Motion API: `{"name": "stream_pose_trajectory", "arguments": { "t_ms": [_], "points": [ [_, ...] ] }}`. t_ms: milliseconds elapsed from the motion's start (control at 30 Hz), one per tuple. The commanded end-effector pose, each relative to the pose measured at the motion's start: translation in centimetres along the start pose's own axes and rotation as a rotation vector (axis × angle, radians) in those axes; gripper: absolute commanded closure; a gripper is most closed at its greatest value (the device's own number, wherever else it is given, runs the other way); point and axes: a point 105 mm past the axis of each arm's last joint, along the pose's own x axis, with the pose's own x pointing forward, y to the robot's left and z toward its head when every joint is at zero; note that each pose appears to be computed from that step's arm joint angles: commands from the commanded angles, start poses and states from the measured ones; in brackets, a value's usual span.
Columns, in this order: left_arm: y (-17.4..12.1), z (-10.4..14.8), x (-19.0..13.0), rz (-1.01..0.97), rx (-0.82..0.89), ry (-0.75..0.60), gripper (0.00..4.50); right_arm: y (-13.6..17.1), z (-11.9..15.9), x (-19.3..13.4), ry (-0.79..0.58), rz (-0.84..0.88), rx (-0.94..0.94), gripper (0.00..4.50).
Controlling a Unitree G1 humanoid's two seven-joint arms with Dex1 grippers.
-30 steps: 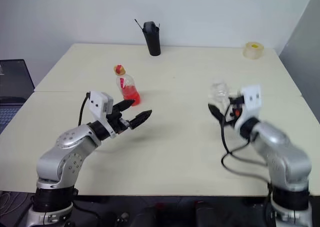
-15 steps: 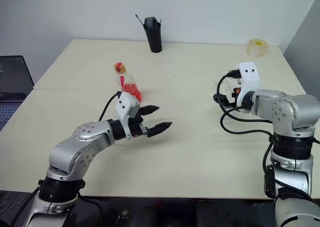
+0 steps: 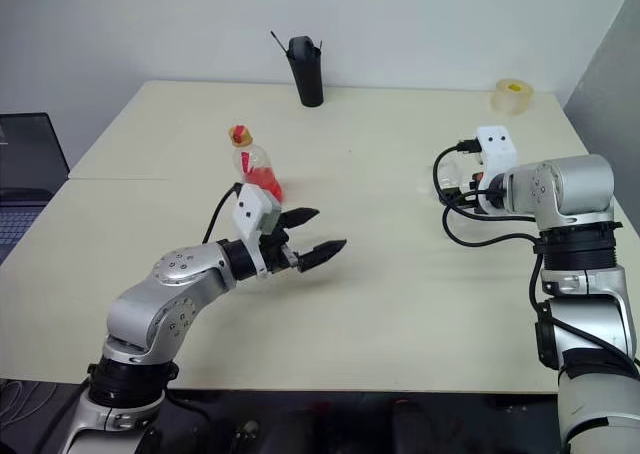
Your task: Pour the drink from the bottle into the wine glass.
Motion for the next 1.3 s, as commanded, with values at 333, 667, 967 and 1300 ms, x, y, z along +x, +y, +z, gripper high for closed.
{"name": "stream_pose_trajectory", "arguments": {
  "t_ms": [333,667,967,1300],
  "points": [
    [9.2,-0.4,-2.3,0.550,0.211,-0.045,0.01,13.9,1.3,-3.8,-0.496,0.464,-0.607,0.00],
    [10.8,-1.2,1.2,0.570,0.254,0.005,0.01,15.1,-0.5,-3.3,-0.495,0.461,-0.656,0.00],
    [12.0,-1.2,2.8,0.554,0.281,0.006,0.01,14.8,-0.8,-3.2,-0.494,0.421,-0.650,0.00],
    [13.3,-1.7,3.5,0.586,0.287,-0.007,0.01,14.6,-1.3,-3.1,-0.477,0.396,-0.643,0.00]
  ]
}}
